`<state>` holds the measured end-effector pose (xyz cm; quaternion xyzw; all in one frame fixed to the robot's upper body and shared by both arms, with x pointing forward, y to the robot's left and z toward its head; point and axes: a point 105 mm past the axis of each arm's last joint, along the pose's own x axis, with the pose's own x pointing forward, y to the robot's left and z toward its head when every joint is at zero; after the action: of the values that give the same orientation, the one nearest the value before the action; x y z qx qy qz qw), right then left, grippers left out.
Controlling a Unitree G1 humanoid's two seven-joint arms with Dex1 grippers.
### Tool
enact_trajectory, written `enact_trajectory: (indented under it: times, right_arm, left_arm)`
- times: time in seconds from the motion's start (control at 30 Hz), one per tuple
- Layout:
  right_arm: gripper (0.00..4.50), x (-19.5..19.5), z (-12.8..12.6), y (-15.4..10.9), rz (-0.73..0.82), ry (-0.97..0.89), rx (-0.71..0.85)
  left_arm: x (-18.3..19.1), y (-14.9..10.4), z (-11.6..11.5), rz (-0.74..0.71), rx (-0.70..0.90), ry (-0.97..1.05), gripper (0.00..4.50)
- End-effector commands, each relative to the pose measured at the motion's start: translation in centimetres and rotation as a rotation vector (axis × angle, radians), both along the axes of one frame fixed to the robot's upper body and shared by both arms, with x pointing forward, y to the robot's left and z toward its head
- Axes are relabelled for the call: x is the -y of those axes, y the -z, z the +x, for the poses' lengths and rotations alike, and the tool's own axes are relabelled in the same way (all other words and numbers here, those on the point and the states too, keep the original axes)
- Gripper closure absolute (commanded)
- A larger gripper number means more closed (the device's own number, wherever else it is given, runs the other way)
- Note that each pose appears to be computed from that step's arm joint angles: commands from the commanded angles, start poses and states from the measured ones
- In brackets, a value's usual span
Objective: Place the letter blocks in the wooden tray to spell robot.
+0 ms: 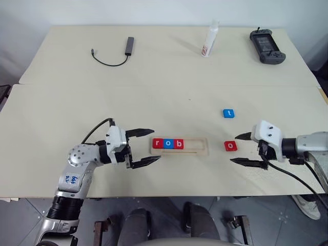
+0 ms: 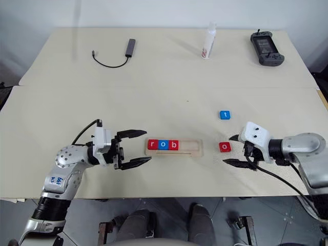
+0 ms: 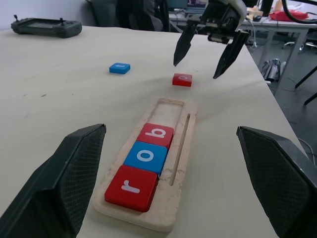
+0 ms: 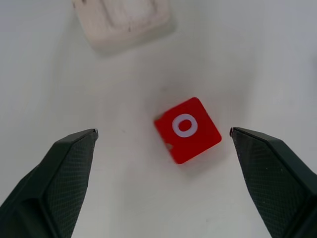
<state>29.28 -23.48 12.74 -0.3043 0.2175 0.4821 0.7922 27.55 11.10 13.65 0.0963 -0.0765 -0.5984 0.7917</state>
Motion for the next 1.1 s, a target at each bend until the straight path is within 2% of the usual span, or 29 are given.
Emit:
enact_trajectory:
  times: [0.03, 0.13, 0.23, 0.47, 0.5, 0.63, 0.77, 1.0, 1.1]
  right_arm:
    - [0.03, 0.2, 1.1, 0.4, -0.021, -0.050, -0.003]
    - [0.03, 0.4, 1.9, 0.9, -0.054, -0.073, -0.006]
    - [0.63, 0.3, 2.2, 1.3, -0.059, -0.106, -0.020]
    - [2.90, -0.8, 2.1, 0.5, -0.024, -0.161, -0.018]
    - [3.05, -1.1, 2.2, 0.0, -0.018, -0.166, -0.001]
    - [3.05, -4.0, 1.8, -2.7, 0.055, -0.214, -0.021]
    - [3.05, -7.8, 1.1, -4.1, 0.106, -0.280, -0.065]
    - [3.05, -11.5, 2.5, -4.1, 0.090, -0.297, -0.025]
    - [3.05, -11.8, 3.2, -3.4, 0.051, -0.290, -0.006]
  left_arm:
    - [0.6, -1.0, -0.6, -0.009, 0.039, 0.021, 0.00]
    - [0.5, -1.0, -0.6, -0.006, 0.042, 0.017, 0.00]
    - [0.3, -1.3, -0.5, -0.001, 0.055, -0.002, 0.00]
    - [0.1, -1.4, -0.4, -0.001, 0.063, -0.021, 0.00]
    - [0.1, -1.4, -0.4, -0.001, 0.063, -0.022, 0.00]
    - [-0.1, -1.3, -0.6, 0.000, 0.062, -0.032, 0.00]
    - [-0.2, -1.1, -0.9, 0.000, 0.054, -0.044, 0.00]
    - [-0.1, -1.1, -1.3, -0.006, 0.048, -0.058, 0.00]
    - [-0.3, -1.1, -1.4, -0.007, 0.049, -0.069, 0.00]
